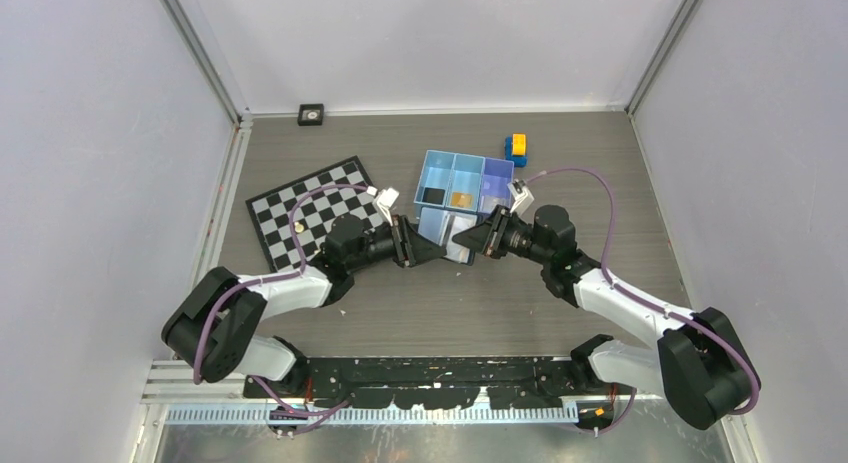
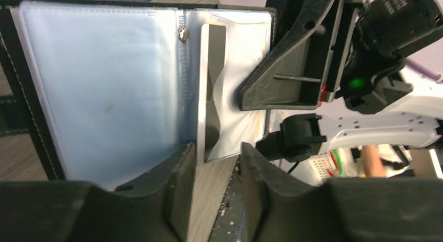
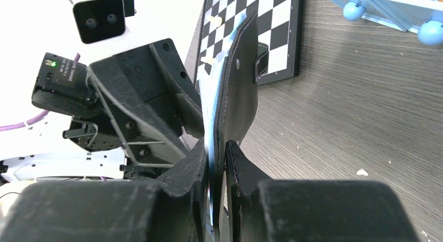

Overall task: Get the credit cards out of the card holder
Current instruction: Remove the credit card from the card holder.

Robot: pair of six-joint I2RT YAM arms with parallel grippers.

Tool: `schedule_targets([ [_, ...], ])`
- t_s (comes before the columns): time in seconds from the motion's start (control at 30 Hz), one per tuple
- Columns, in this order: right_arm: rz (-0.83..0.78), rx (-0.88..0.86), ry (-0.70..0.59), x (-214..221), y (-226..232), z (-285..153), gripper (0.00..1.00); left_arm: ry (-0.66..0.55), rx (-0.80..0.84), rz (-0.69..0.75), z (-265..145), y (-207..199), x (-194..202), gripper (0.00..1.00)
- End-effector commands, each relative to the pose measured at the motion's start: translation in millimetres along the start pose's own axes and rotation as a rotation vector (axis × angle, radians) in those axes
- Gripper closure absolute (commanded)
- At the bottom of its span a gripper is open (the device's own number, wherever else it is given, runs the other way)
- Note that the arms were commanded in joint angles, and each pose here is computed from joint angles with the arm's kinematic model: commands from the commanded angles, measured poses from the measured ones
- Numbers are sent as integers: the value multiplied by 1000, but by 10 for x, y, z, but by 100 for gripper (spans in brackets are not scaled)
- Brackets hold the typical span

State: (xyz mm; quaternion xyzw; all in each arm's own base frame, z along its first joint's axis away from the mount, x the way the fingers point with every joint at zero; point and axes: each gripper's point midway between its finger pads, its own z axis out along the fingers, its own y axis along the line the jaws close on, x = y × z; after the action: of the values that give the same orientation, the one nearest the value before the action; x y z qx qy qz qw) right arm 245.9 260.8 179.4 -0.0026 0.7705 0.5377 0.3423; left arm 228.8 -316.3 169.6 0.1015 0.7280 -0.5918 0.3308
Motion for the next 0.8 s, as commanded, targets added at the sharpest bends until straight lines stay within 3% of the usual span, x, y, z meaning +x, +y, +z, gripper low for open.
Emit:
schedule_targets([
  [0.0,-41,-108,-30,-117,274,-8,99,-48,81,55,-8,-257,-188,68],
  [0.1,-41,-115,-32,-121,291,-14,99,-84,142,56,-74,-365,-259,73],
  [0.37,-36,-164,-23,-110,371,-15,100,-108,283,36,-153,-619,-357,67],
  [0.47,-34,-184,-22,-103,402,-20,99,-122,353,17,-194,-722,-399,72],
  [0.57,-33,-199,-22,-101,426,-22,99,-102,404,-5,-190,-792,-419,83],
  [0.77,-30,-213,-17,-95,444,-16,99,-99,419,-6,-214,-846,-443,85],
])
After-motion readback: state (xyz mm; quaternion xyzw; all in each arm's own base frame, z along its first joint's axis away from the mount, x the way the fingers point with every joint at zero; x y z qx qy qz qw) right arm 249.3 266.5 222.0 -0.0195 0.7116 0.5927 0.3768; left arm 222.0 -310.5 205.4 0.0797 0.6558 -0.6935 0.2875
